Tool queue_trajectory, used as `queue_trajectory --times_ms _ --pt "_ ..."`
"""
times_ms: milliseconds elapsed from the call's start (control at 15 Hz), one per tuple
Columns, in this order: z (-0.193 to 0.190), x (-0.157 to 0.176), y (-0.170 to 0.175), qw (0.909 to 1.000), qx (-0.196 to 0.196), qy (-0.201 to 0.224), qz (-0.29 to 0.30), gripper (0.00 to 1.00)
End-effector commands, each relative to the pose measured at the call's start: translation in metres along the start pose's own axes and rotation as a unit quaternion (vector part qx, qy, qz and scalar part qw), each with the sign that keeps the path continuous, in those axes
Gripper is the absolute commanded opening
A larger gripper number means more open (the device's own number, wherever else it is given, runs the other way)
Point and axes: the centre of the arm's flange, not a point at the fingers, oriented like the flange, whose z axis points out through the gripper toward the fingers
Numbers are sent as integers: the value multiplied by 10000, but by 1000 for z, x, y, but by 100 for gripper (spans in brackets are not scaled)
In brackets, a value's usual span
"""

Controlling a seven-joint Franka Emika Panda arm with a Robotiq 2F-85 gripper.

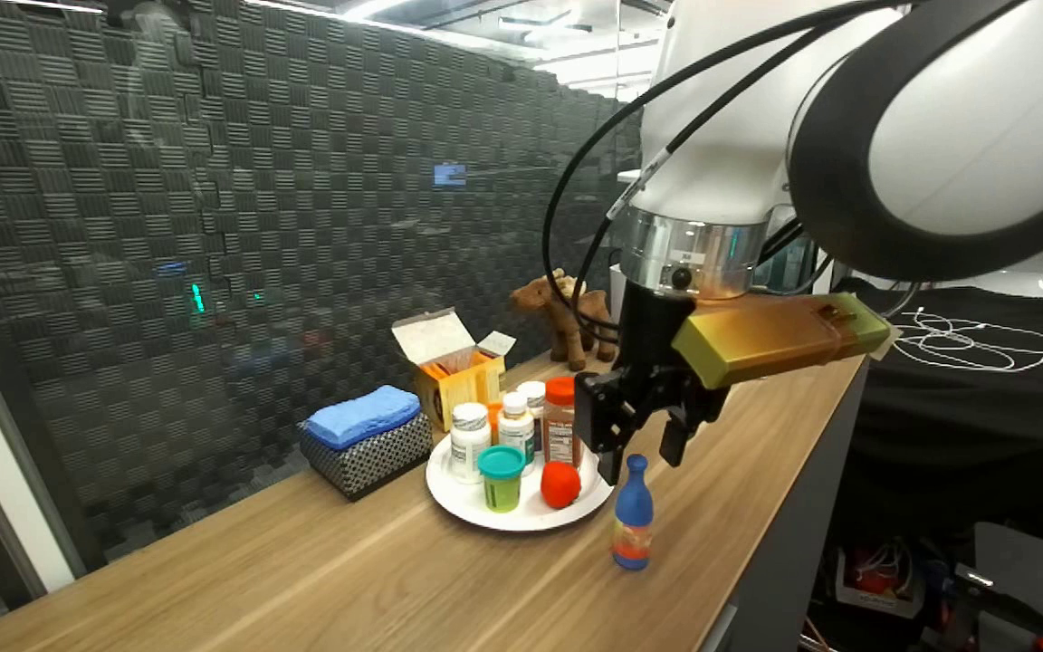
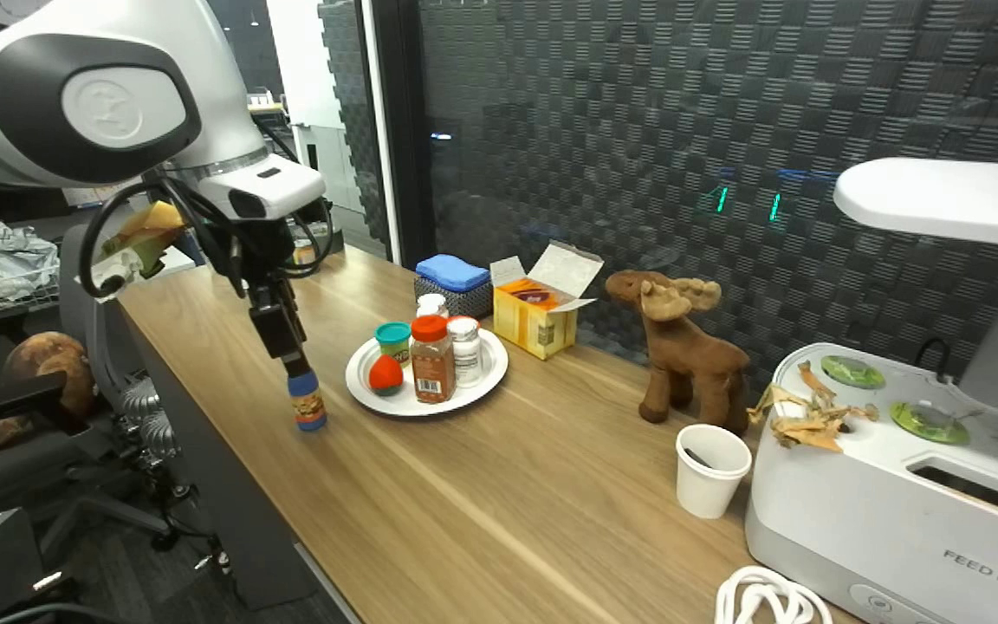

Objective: Pick up all the objects surrounding the white plate and arrange them on the plate

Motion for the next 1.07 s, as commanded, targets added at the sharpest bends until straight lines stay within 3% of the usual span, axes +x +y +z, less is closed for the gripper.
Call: queue_trajectory --times_ms 0,333,467,1000 --pt "-1 7 -6 10000 72 43 -3 37" --pt "1 7 -9 10000 15 14 -44 3" --pt "0 6 -10 10000 -9 12 -54 7" --pt "-35 32 -57 9989 -355 101 -284 5"
